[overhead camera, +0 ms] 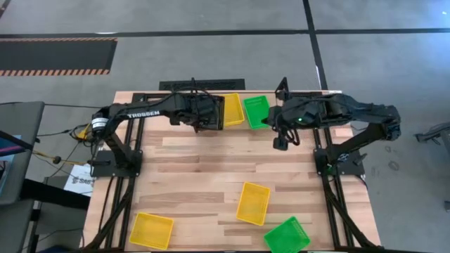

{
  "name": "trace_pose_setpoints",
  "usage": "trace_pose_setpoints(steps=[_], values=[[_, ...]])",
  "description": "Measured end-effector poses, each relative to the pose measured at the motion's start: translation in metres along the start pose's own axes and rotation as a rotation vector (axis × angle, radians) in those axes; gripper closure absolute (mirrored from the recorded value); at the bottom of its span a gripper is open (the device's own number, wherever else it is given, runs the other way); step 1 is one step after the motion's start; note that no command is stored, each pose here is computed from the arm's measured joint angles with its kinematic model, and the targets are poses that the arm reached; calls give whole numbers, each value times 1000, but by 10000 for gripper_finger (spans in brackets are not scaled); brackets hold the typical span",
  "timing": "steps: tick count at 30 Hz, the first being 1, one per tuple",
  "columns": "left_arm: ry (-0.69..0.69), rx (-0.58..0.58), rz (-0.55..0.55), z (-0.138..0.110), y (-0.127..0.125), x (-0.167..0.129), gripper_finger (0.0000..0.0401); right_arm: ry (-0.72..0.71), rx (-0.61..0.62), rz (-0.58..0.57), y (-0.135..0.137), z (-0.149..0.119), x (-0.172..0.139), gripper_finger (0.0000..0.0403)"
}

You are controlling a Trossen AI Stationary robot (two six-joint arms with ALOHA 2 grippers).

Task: Stack baskets on shelf by color
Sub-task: Stack the black bin on top of the black bin on the shelf

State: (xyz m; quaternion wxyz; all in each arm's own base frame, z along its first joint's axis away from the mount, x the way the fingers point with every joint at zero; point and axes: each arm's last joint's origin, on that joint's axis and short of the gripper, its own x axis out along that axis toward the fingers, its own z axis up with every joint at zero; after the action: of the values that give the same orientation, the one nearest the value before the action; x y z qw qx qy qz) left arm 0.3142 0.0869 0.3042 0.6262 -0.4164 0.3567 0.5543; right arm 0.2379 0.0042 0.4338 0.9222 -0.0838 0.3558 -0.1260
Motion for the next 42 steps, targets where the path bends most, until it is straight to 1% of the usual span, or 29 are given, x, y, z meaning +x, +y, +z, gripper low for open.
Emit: trace_pose_setpoints(steps=[5,8,13,14,18,21,26,30,34,37,40,42], values=[[6,3,2,9,-3,11,401,-42,0,11,0,-1,-13,391],[25,5,62,10,-2,22,401,-112,17,20,-6,-5,-38,390],[64,-21,72,15,-6,43,401,-246,50,40,-18,-18,-83,387],[71,-21,87,15,-5,47,401,-266,57,43,-21,-21,-91,387],[62,-34,94,19,-8,56,401,-333,98,63,-30,-35,-117,389],[29,-43,98,23,-8,59,401,-365,118,74,-34,-43,-129,388],[-19,-42,132,24,-6,59,401,-369,132,80,-38,-51,-138,385],[-24,-34,121,23,-9,55,401,-355,126,78,-38,-54,-139,388],[-68,-20,89,24,-16,42,401,-340,121,77,-38,-55,-137,389],[-100,1,70,29,-21,27,401,-335,118,76,-37,-55,-137,388],[-141,14,86,35,-20,12,401,-312,109,76,-35,-52,-131,385],[-175,24,122,38,-18,1,401,-295,103,75,-34,-52,-129,383]])
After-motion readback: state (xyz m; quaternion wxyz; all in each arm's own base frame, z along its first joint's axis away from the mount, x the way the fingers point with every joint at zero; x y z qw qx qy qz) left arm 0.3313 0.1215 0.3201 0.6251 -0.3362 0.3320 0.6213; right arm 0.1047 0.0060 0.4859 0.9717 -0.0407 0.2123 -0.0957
